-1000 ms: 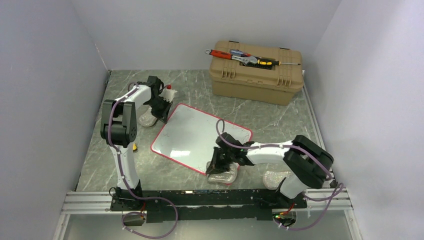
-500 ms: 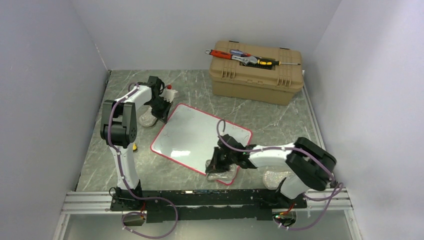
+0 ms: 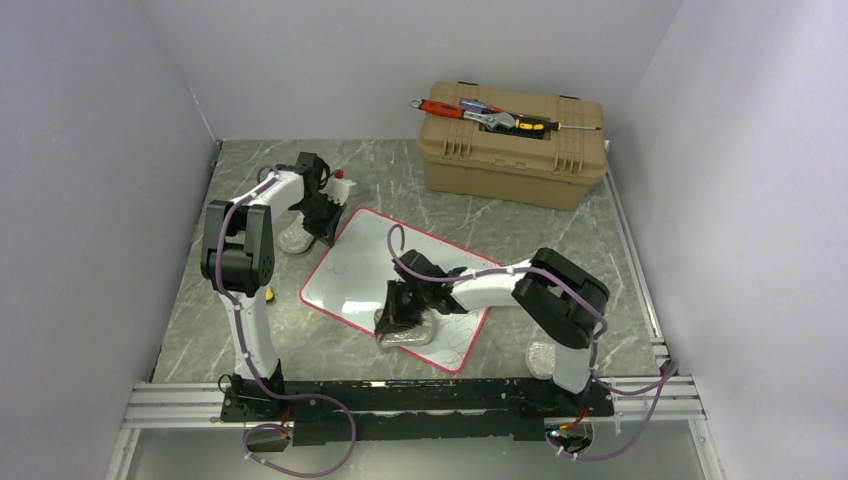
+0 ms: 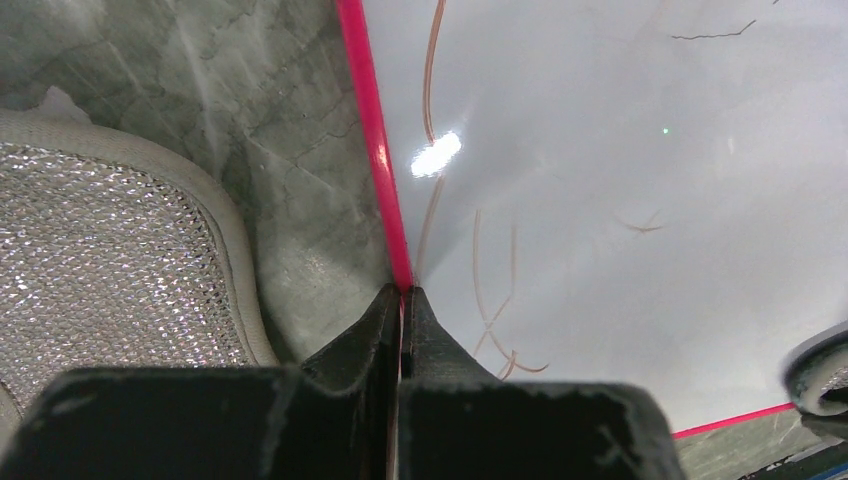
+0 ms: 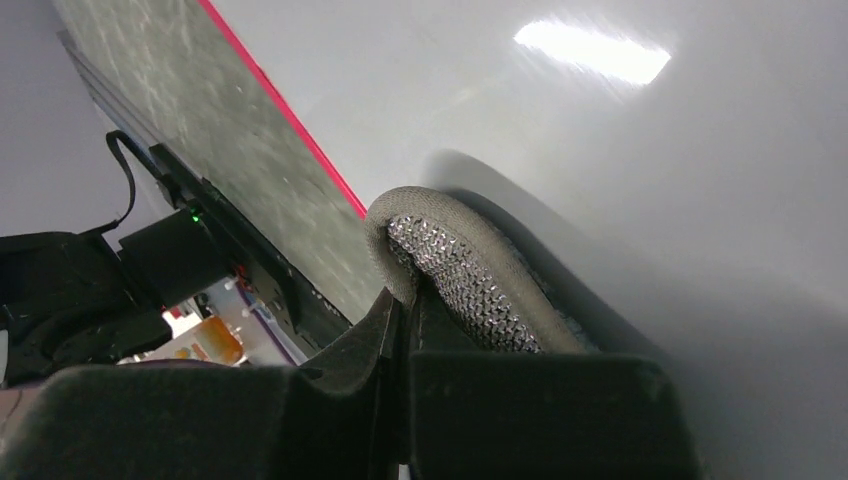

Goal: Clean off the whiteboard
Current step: Hold the whiteboard at the center of the board.

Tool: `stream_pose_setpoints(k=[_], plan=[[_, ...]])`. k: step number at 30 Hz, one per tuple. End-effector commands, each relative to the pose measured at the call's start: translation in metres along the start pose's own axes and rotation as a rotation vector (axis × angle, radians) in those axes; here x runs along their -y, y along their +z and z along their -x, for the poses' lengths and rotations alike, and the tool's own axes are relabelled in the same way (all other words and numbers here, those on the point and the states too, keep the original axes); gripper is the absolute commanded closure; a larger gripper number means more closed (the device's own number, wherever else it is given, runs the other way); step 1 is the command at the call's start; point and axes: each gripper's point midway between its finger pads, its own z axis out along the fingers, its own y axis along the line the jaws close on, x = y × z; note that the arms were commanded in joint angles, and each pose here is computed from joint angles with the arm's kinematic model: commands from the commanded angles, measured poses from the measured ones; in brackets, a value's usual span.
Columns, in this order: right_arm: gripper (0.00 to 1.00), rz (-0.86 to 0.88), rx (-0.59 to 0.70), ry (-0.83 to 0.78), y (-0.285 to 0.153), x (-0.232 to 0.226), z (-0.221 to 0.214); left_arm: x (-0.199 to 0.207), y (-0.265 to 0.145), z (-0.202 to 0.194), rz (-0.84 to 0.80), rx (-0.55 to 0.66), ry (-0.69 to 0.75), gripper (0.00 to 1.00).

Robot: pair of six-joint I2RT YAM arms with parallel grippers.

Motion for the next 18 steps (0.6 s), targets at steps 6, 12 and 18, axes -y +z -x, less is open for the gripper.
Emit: stream_pose_setpoints(k=[6, 12, 18], plan=[[1.00, -0.338, 0.009, 0.055, -0.043, 0.114, -0.041, 0.015, 0.032, -0.043, -0.048, -0.157, -0.011, 0.96], [1.00, -0.408, 0.016, 0.113, -0.079, 0.149, -0.069, 0.013, 0.031, -0.041, -0.041, -0.152, -0.003, 0.96], [1.00, -0.399, -0.045, 0.079, -0.035, 0.138, -0.059, 0.017, 0.032, -0.043, -0.053, -0.152, -0.014, 0.96]])
